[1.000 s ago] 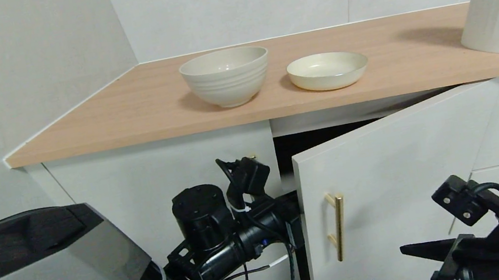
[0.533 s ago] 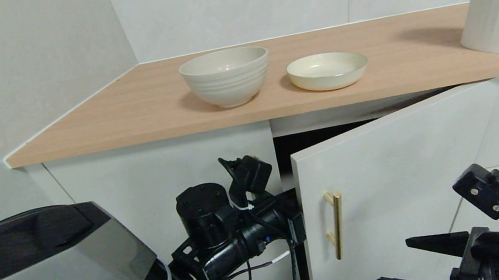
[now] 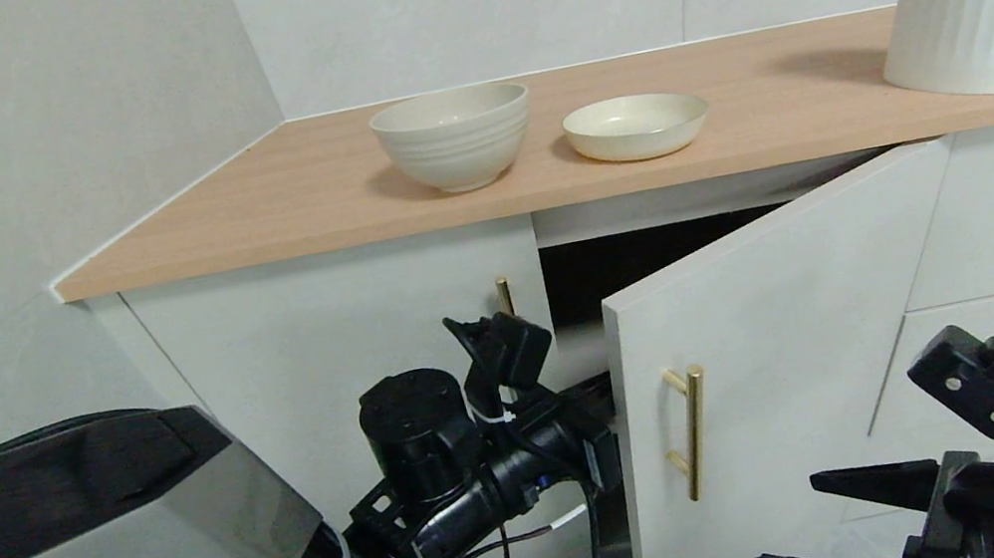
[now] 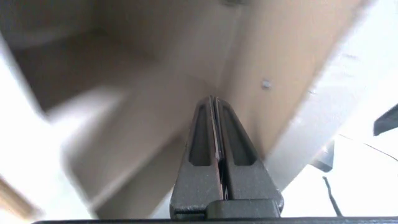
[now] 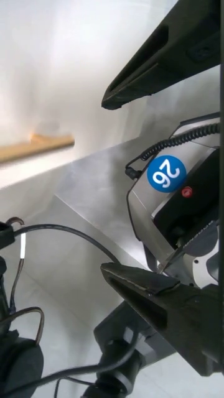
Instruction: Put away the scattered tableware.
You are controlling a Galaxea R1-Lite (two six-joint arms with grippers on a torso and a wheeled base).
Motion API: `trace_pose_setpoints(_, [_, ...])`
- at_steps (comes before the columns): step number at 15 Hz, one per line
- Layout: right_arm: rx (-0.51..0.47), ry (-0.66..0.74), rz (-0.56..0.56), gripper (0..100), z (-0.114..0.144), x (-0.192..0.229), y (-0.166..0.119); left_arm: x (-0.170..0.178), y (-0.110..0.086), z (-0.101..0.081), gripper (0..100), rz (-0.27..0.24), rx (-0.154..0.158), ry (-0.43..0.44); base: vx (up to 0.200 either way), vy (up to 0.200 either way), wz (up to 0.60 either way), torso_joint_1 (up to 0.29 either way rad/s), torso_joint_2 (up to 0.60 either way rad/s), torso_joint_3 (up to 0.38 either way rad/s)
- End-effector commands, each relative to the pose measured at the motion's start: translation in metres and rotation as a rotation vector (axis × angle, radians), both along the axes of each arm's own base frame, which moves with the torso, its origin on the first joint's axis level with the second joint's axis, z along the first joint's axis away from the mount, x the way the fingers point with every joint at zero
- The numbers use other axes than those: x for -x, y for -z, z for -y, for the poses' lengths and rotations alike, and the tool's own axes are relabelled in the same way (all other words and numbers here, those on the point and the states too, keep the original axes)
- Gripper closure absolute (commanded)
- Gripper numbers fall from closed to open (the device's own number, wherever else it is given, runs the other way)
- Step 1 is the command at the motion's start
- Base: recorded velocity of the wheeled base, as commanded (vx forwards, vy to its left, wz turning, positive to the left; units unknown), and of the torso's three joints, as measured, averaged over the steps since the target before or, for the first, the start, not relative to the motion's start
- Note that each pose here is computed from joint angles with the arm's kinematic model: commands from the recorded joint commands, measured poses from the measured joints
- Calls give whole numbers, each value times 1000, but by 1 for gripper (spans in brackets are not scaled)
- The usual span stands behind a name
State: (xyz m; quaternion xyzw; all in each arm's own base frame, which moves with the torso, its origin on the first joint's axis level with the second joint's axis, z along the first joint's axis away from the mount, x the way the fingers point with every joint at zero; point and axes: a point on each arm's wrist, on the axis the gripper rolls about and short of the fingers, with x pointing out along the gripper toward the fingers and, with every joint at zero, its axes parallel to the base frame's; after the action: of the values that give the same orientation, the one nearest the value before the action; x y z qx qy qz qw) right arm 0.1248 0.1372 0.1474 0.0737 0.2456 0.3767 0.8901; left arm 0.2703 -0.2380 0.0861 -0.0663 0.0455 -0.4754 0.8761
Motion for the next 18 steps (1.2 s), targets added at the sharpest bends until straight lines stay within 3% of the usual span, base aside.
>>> trace_pose_setpoints(1, [0, -1, -1, 0, 0, 0, 0, -1, 3, 1, 100, -5, -5, 0, 0, 0, 0, 0, 0, 0])
trace_pose_setpoints(10, [3, -2, -4, 0, 0, 0, 1, -9, 8, 8, 100, -2, -2, 0, 0, 0, 0, 0, 0, 0])
trace_pose_setpoints(15, [5, -10, -5, 0, -1, 1, 2, -12, 9, 11, 100, -1, 5, 0, -200, 0, 0, 6, 4, 0])
trace_pose_setpoints(18, [5, -13, -5, 0, -2, 2, 2, -18, 9, 15, 100, 12, 16, 0, 0, 0, 0, 0, 0, 0])
